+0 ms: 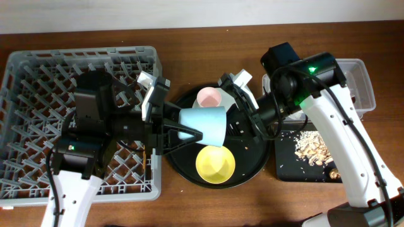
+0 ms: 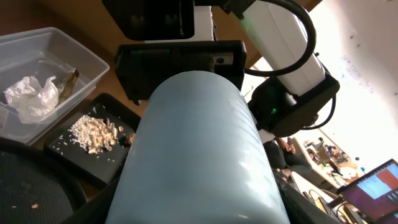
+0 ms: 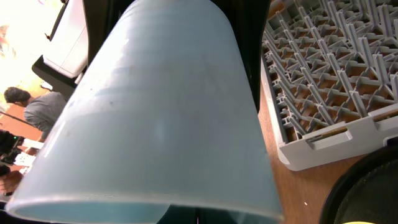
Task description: Sort waste into correct bins and load items into the dishwasher rack
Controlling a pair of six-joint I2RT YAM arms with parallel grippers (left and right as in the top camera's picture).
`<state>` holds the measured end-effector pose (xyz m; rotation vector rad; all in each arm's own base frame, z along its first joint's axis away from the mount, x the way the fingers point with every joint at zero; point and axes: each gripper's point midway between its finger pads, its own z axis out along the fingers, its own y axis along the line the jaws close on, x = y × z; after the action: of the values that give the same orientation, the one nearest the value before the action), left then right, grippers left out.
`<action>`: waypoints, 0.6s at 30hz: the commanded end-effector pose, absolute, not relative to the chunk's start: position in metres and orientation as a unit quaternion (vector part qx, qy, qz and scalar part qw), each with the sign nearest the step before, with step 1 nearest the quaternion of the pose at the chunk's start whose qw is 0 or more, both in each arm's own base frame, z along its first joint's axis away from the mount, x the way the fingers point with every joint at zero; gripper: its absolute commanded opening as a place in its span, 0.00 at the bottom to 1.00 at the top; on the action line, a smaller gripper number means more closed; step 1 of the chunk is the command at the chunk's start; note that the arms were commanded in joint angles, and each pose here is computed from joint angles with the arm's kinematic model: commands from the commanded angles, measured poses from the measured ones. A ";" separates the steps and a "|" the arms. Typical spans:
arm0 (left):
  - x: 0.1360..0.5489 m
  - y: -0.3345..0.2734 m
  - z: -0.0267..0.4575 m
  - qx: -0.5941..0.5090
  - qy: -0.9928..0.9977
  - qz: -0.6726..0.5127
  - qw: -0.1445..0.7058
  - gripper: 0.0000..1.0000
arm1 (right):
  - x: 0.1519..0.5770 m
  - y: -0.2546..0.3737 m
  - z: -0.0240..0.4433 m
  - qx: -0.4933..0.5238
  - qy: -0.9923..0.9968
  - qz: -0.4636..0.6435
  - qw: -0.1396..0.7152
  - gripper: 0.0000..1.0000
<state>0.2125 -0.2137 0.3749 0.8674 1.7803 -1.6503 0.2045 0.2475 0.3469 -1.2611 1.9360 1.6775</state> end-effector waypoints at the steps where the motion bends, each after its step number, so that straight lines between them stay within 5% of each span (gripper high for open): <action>1: 0.214 -0.205 0.384 0.330 0.652 -0.614 0.298 0.22 | 0.209 0.242 0.337 -0.433 0.686 0.568 0.139 0.05; 6: 0.275 -0.149 0.368 0.184 0.736 -0.542 0.361 0.21 | 0.274 0.165 0.351 -0.304 0.727 0.567 0.241 0.06; 8: 0.316 -0.105 0.334 0.029 0.826 -0.416 0.378 0.20 | 0.292 0.128 0.341 -0.258 0.763 0.533 0.257 0.08; 11: 0.342 -0.036 0.345 -0.078 0.907 -0.206 0.359 0.17 | 0.298 0.112 0.311 -0.271 0.812 0.460 0.235 0.17; 18: 0.446 -0.017 0.251 -0.109 0.953 -0.158 0.235 0.11 | 0.297 0.104 0.277 -0.258 0.841 0.433 0.195 0.17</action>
<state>0.4280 -0.0194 0.2758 -0.3125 2.5760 -0.4729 0.2972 0.1063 0.2913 -0.7332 2.3206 1.2159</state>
